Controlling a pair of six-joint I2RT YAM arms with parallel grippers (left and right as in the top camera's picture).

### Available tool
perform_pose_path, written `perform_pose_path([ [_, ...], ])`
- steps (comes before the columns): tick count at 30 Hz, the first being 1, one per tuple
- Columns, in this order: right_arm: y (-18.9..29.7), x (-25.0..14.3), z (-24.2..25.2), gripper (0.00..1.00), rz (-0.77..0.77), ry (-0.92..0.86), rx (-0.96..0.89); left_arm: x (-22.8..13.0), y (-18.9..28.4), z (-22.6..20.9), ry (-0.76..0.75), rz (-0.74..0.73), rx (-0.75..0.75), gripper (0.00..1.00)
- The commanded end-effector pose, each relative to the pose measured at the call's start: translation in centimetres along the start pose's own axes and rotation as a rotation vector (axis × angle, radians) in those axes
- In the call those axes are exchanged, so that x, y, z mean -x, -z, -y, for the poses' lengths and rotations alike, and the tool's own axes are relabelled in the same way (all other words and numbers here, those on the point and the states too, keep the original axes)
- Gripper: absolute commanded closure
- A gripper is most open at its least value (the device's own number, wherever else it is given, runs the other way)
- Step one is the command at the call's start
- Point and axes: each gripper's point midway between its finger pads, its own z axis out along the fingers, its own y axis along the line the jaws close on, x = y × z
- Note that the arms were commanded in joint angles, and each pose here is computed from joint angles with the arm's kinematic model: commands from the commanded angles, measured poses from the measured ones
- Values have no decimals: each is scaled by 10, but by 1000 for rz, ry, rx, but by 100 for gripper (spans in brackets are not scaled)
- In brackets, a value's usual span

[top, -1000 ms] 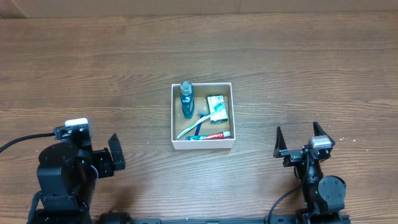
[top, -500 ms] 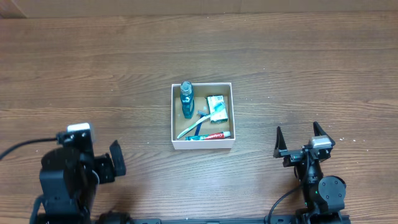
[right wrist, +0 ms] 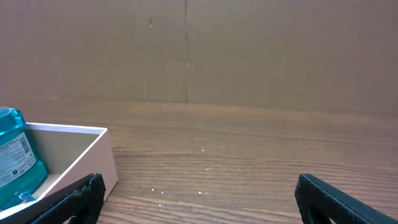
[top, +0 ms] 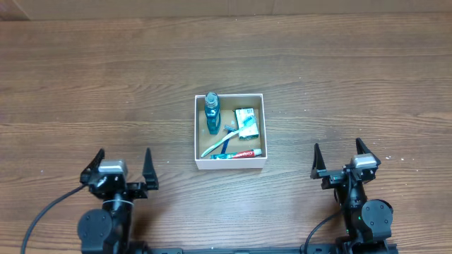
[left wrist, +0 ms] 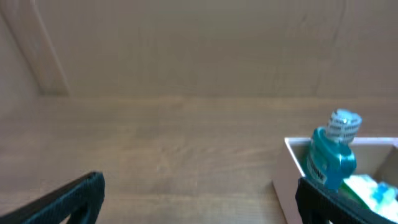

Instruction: Pack container

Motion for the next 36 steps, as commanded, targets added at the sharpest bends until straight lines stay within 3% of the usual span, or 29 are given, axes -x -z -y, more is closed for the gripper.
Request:
perform_pose_path([
  [1,0,-1,0,0,5,0,-1,-9,-8,5,-32,95,-30,0],
  [6,0,-1,0,0,5,0,-1,-25,-20,5,-27,163,-34,0],
  [10,0,-1,0,0,5,0,-1,-60,-23,-2,36,23,3,0],
  [36,0,-1,0,0,5,0,-1,-61,-23,-2,31,18,6,0],
])
